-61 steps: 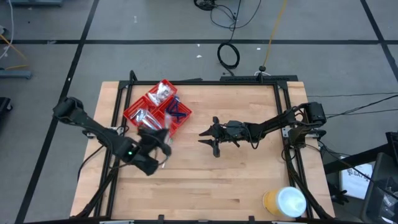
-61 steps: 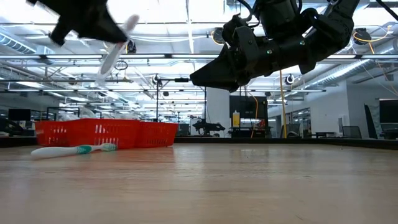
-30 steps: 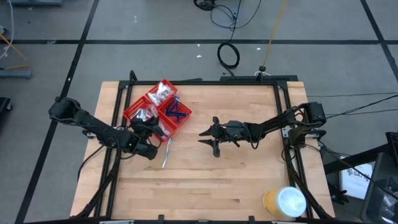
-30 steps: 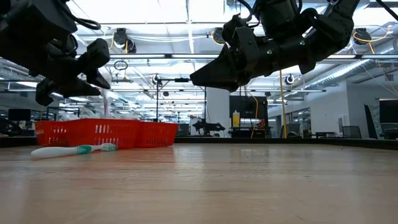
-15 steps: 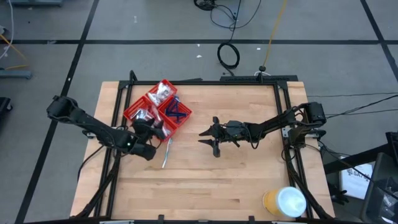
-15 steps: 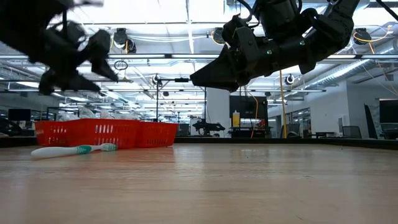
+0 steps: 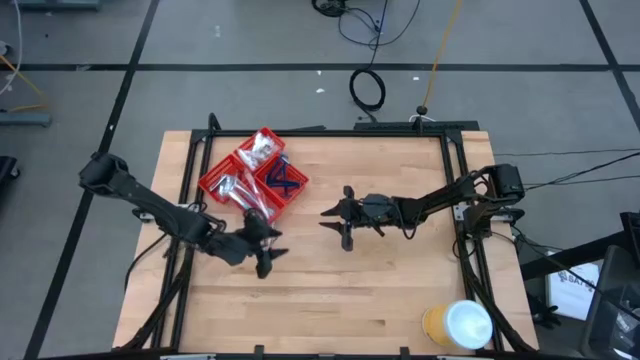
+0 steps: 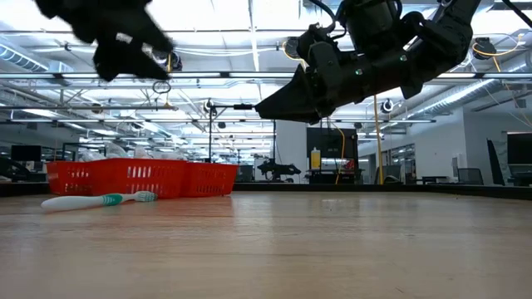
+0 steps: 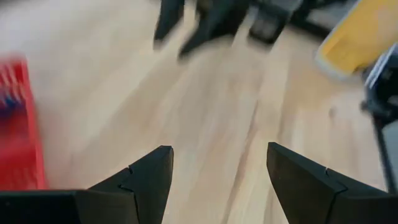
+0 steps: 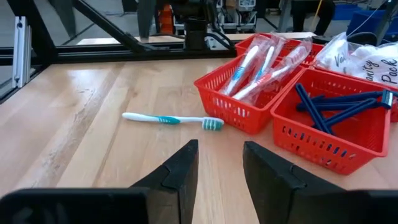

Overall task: Pick & Place Travel size toiletries
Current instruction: Put the green toothbrush into the vertical left red bin

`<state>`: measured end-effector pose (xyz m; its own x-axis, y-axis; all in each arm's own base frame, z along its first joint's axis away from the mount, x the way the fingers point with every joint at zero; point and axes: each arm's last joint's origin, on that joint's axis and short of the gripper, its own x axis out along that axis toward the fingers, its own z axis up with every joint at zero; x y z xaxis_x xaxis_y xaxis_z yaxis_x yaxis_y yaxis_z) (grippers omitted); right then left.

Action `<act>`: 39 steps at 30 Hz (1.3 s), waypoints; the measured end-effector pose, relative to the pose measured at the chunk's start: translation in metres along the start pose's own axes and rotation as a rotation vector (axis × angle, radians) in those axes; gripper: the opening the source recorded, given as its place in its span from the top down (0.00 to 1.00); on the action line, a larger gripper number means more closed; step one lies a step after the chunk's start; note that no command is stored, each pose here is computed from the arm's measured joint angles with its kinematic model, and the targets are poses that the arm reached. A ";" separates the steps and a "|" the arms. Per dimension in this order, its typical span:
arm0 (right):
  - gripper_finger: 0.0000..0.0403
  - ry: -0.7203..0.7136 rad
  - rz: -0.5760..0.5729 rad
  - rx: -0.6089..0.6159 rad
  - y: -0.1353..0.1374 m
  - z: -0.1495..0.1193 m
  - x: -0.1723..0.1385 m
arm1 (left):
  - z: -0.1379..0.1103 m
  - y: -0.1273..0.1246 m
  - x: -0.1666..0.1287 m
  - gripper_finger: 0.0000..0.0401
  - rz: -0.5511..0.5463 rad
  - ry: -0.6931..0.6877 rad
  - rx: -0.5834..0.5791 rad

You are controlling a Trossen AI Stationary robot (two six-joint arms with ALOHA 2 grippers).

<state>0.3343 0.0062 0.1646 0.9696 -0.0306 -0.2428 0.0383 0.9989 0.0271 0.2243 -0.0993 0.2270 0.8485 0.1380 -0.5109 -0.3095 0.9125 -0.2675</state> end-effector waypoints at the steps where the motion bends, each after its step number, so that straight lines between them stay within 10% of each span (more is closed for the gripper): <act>1: 0.71 0.001 0.001 0.002 0.000 0.000 0.000 | -0.005 0.001 0.003 0.36 0.008 0.042 -0.020; 17: 0.71 0.002 0.000 0.003 0.000 0.000 0.000 | -0.061 0.034 0.050 0.36 0.333 0.565 -0.381; 28: 0.71 0.002 0.001 0.003 0.000 0.000 0.000 | -0.066 0.045 0.064 0.38 0.405 0.634 -0.507; 39: 0.71 0.002 0.001 0.003 0.000 0.000 0.000 | -0.070 0.050 0.060 0.87 0.469 0.674 -0.520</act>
<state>0.3343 0.0062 0.1644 0.9691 -0.0297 -0.2448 0.0383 0.9988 0.0303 0.2297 -0.0729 0.1255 0.2167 0.0466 -0.9751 -0.8417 0.5149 -0.1624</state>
